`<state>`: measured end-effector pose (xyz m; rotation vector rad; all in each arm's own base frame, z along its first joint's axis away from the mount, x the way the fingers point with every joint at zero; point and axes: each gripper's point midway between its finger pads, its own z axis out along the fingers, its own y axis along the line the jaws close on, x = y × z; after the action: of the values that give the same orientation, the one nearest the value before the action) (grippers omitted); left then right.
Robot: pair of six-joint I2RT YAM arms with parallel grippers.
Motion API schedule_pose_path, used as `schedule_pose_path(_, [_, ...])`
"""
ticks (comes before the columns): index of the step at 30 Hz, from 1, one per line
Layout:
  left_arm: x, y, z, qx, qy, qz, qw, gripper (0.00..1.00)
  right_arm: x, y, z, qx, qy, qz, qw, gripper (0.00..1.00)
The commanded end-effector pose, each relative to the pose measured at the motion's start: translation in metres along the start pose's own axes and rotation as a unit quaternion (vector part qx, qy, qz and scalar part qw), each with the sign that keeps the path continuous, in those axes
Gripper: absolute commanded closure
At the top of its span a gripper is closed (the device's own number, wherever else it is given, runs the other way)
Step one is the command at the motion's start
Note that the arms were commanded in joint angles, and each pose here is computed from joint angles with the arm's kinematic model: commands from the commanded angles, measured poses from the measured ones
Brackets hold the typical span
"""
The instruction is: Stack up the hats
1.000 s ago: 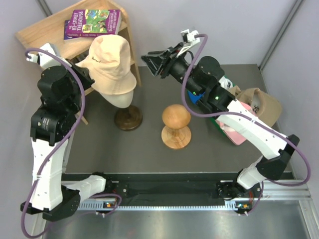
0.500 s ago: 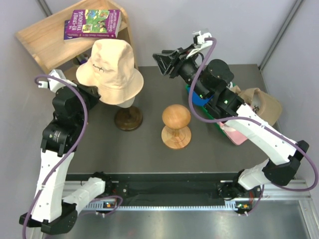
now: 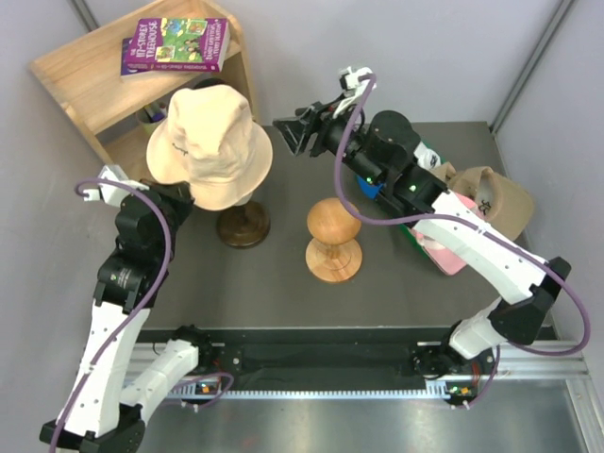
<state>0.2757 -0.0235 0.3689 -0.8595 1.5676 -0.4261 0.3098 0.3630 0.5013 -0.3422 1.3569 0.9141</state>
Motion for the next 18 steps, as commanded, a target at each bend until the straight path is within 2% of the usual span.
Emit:
schedule_pose_path(1, [0.013,0.013,0.005,-0.006,0.002,-0.024,1.000,1.00,-0.003,0.008,0.005,-0.028,0.005,-0.009,1.000,0.39])
schedule_pose_path(3, [0.021,0.018,0.007,-0.009,0.011,-0.027,1.000,1.00,-0.002,0.008,0.007,-0.029,0.006,-0.008,1.000,0.37])
schedule_pose_path(8, [0.002,-0.004,0.001,0.030,-0.012,-0.029,0.999,1.00,0.020,0.004,0.013,-0.059,0.029,0.021,0.998,0.31])
schedule_pose_path(9, [-0.006,-0.009,-0.002,0.036,-0.018,-0.026,0.999,1.00,0.026,-0.010,0.016,-0.057,0.035,0.035,0.997,0.30])
schedule_pose_path(10, [-0.008,-0.011,-0.002,0.037,-0.020,-0.025,0.999,0.97,0.033,-0.003,0.016,-0.092,0.052,0.072,0.992,0.29])
schedule_pose_path(13, [-0.012,-0.017,-0.006,0.047,-0.022,-0.026,0.998,0.88,0.049,-0.016,0.025,-0.117,0.066,0.118,0.984,0.28])
schedule_pose_path(16, [-0.016,-0.019,-0.008,0.055,-0.031,-0.035,0.997,0.73,0.061,-0.023,0.032,-0.129,0.073,0.135,0.980,0.26])
schedule_pose_path(17, [-0.019,-0.020,-0.009,0.058,-0.036,-0.037,0.997,0.64,0.072,-0.027,0.037,-0.129,0.082,0.143,0.978,0.26])
schedule_pose_path(18, [-0.021,-0.021,-0.010,0.063,-0.042,-0.039,0.996,0.58,0.076,-0.031,0.039,-0.129,0.086,0.149,0.977,0.25])
